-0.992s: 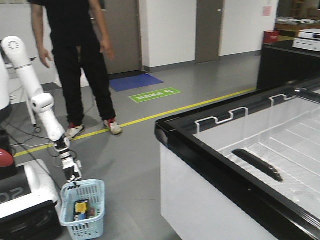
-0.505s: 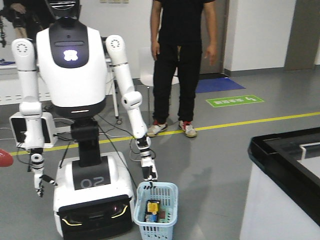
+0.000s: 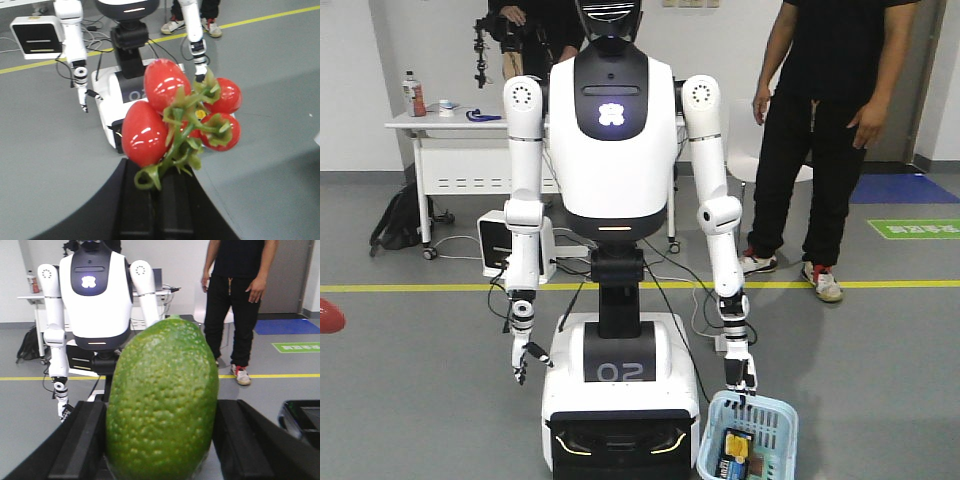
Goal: Pick snacks and fruit into basket
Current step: 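Turn and drive up facing the other robot and its basket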
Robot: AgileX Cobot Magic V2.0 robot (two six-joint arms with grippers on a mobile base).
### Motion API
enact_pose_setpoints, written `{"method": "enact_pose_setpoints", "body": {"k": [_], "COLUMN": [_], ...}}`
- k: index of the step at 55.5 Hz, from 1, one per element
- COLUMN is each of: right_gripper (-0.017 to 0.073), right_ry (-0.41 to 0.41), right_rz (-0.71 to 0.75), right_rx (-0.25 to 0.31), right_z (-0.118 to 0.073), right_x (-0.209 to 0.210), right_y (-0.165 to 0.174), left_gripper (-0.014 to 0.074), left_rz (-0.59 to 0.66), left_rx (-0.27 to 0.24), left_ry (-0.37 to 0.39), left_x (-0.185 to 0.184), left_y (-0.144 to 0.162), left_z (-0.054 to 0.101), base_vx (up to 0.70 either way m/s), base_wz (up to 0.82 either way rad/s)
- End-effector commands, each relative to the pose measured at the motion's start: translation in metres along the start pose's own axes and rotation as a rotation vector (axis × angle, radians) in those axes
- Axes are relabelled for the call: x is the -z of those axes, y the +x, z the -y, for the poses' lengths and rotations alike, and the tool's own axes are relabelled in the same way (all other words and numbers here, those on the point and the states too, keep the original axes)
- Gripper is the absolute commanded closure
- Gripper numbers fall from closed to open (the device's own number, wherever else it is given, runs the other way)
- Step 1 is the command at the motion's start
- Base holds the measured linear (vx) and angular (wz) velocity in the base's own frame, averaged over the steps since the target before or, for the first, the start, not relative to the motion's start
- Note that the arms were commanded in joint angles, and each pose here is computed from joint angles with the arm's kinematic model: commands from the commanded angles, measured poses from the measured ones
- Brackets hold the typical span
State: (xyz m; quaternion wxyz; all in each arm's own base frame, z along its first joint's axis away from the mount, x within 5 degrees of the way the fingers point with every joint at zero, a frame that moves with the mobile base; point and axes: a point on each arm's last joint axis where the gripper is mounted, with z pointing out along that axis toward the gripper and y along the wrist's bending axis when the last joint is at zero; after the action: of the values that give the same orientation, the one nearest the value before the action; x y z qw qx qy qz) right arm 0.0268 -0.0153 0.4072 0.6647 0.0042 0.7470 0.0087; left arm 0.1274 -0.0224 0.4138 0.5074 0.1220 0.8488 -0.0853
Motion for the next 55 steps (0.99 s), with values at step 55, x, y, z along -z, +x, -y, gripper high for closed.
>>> {"method": "enact_pose_setpoints", "body": {"k": [55], "right_gripper": [0.0564], "right_ry": [-0.004], "right_rz": [0.1], "right_rx": [0.028], "right_z": [-0.0009], "right_x": [0.0012], "right_y": [-0.0151], "left_gripper": [0.0597], "left_rz": [0.105], "left_rx": [0.013], "left_ry": [-0.01], "left_x": [0.0052], "left_y": [-0.0138], "left_z": [-0.0001], "base_vx": [0.27], "base_wz": [0.08]}}
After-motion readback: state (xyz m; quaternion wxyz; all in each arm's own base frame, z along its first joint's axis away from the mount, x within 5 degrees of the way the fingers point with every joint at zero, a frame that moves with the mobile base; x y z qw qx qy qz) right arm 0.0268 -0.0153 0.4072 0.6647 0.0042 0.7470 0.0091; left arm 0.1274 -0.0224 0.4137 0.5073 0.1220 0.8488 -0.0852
